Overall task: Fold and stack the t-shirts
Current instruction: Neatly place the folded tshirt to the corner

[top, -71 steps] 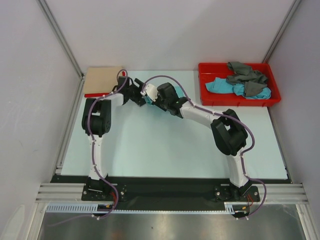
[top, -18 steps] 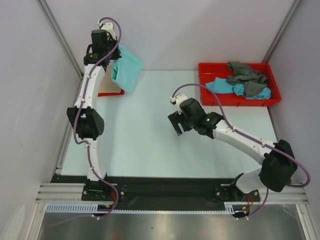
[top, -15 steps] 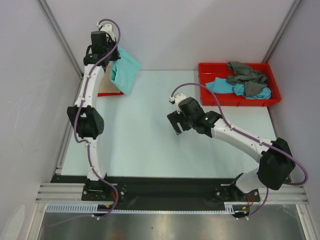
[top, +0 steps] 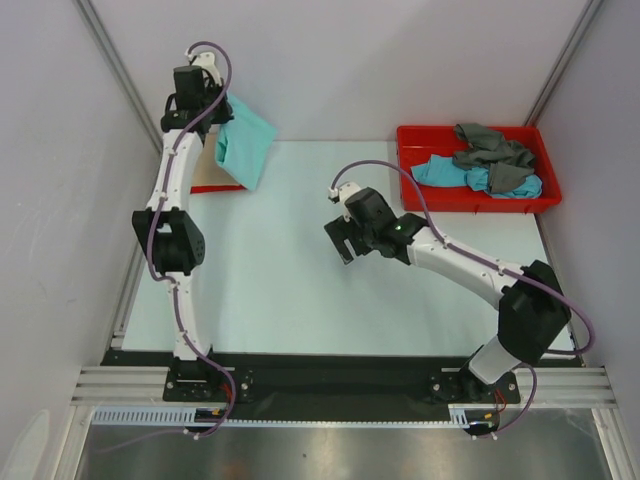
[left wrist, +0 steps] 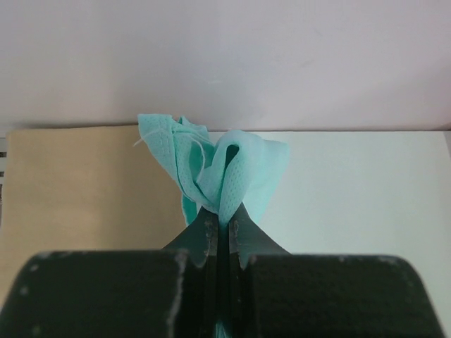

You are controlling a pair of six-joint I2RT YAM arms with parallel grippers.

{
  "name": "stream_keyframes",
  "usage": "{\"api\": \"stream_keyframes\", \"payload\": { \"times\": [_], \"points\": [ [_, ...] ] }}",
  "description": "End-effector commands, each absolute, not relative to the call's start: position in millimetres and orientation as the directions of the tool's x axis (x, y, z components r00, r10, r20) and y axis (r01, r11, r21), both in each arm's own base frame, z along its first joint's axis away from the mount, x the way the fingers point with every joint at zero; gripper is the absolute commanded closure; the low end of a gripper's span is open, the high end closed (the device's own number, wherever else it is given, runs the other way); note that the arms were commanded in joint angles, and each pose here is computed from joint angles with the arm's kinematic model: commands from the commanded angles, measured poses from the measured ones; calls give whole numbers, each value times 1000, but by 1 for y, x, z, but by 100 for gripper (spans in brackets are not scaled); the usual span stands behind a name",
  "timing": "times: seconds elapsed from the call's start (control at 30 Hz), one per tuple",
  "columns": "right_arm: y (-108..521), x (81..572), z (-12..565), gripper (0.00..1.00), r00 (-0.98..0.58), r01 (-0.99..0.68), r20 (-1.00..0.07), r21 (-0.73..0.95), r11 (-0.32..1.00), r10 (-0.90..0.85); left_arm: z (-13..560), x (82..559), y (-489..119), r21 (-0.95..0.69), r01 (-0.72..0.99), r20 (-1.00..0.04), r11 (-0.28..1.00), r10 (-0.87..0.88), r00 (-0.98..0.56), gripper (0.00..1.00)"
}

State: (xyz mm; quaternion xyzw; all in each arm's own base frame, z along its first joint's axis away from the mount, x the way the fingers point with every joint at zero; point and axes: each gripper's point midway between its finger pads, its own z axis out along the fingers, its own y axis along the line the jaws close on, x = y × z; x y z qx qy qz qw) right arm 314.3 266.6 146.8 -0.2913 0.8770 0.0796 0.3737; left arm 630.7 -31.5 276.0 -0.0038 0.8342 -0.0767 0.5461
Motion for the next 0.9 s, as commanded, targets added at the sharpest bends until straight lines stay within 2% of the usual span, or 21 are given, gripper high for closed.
{"api": "stream_keyframes", "payload": {
  "times": [0.0, 0.57, 0.87],
  "points": [
    [282, 329, 163, 11, -532, -564, -740, -53, 824, -412, 304, 642, -5, -129, 67, -948, 989, -103, -302, 100],
    [310, 352, 149, 10, -548, -595, -699, -61, 802, -460, 261, 676, 48, -214, 38, -940, 976, -195, -278, 100],
    [329, 369, 144, 10, -560, -602, -684, -52, 797, -468, 242, 688, 98, -257, -16, -937, 966, -254, -239, 100]
  ]
}}
